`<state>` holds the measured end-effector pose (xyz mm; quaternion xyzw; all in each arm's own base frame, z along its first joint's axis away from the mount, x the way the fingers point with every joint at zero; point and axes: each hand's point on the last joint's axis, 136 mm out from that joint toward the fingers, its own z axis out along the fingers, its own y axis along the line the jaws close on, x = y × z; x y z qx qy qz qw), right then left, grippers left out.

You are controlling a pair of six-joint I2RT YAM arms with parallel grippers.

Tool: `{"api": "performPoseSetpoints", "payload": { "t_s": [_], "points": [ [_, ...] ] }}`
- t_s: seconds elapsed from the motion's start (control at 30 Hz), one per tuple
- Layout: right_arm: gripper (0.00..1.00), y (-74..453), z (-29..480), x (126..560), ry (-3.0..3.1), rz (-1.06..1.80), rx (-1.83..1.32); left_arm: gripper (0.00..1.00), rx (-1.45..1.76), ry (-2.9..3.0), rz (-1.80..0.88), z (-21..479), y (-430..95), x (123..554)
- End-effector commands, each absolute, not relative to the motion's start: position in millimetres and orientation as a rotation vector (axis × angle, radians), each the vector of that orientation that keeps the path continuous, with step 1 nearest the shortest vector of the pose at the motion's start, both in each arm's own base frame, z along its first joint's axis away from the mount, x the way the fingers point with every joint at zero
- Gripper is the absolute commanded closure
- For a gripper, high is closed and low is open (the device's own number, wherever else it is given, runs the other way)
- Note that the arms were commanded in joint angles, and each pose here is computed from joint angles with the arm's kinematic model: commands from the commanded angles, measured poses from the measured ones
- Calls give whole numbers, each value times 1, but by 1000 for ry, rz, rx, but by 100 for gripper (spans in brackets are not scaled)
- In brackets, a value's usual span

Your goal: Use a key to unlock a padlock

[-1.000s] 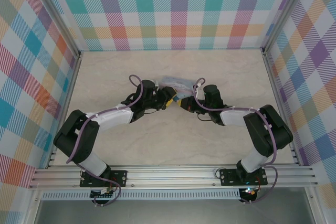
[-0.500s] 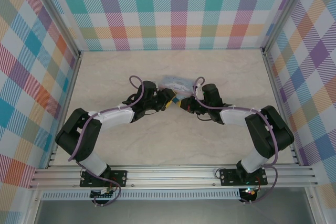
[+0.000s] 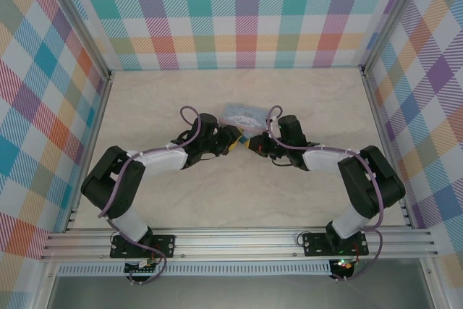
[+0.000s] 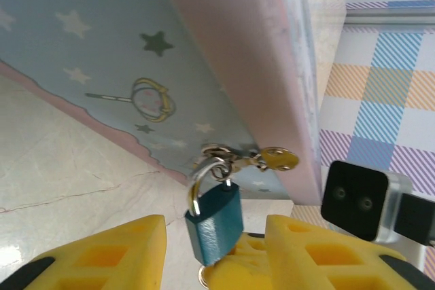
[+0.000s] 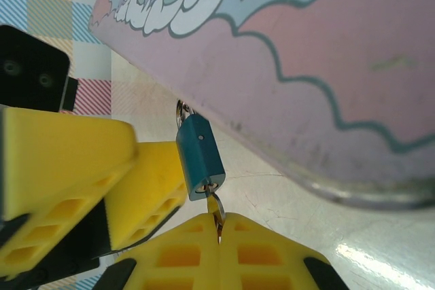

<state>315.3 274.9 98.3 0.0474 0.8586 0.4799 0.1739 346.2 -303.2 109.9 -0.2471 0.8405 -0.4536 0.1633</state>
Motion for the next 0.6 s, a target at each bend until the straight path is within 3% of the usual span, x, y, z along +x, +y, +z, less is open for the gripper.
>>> {"api": "performPoseSetpoints", "payload": {
  "t_s": [0.0,0.57],
  "points": [
    [98,283,127,321,2364,1416,95,58,-689,2384,-1328,111,-311,347],
    [98,283,123,318,2384,1431,133,72,-722,2366,-1352,107,-324,349]
  ]
}}
